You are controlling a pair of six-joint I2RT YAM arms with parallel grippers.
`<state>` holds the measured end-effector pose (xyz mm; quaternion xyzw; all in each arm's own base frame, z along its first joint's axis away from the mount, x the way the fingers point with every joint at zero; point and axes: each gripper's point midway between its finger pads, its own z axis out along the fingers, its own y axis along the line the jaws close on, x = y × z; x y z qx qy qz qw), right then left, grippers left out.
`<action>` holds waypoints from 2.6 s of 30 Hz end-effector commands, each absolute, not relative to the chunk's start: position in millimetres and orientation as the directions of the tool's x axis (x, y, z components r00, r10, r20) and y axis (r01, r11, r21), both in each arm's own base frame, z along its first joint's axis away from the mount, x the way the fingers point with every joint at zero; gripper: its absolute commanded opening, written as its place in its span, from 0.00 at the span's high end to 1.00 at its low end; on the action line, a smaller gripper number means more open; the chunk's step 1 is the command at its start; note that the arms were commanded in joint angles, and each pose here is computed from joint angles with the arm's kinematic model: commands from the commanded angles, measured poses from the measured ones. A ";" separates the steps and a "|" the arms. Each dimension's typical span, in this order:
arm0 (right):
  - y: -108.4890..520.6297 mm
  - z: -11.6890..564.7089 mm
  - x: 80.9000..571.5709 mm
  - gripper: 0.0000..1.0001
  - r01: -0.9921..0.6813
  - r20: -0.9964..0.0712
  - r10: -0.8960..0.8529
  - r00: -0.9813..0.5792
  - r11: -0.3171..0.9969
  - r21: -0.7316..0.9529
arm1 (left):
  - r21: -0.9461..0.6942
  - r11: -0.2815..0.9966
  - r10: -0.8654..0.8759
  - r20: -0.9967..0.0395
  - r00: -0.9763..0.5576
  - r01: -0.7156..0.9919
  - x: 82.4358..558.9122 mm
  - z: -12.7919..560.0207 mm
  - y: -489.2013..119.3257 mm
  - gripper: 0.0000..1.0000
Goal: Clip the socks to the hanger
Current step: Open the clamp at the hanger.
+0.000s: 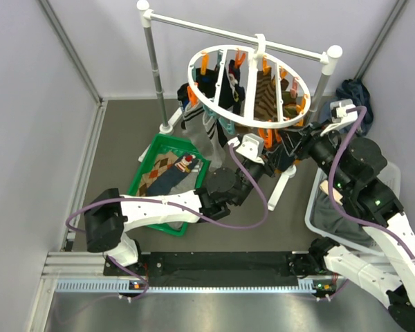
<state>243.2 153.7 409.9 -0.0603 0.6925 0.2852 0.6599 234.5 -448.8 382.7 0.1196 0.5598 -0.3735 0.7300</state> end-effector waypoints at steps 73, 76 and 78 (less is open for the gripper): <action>175.3 430.4 228.0 1.00 -0.604 -0.916 0.392 -0.080 0.712 0.358 | -0.545 0.033 -0.699 -0.612 -0.370 0.838 226.0 428.6 -408.0 0.75; 172.7 430.1 226.4 0.99 -0.593 -0.919 0.384 -0.090 0.720 0.360 | -0.546 0.042 -0.698 -0.616 -0.366 0.837 227.3 425.3 -408.2 0.82; 172.3 429.1 224.8 0.97 -0.592 -0.921 0.377 -0.099 0.721 0.359 | -0.543 0.042 -0.699 -0.616 -0.364 0.838 227.8 424.6 -408.9 0.87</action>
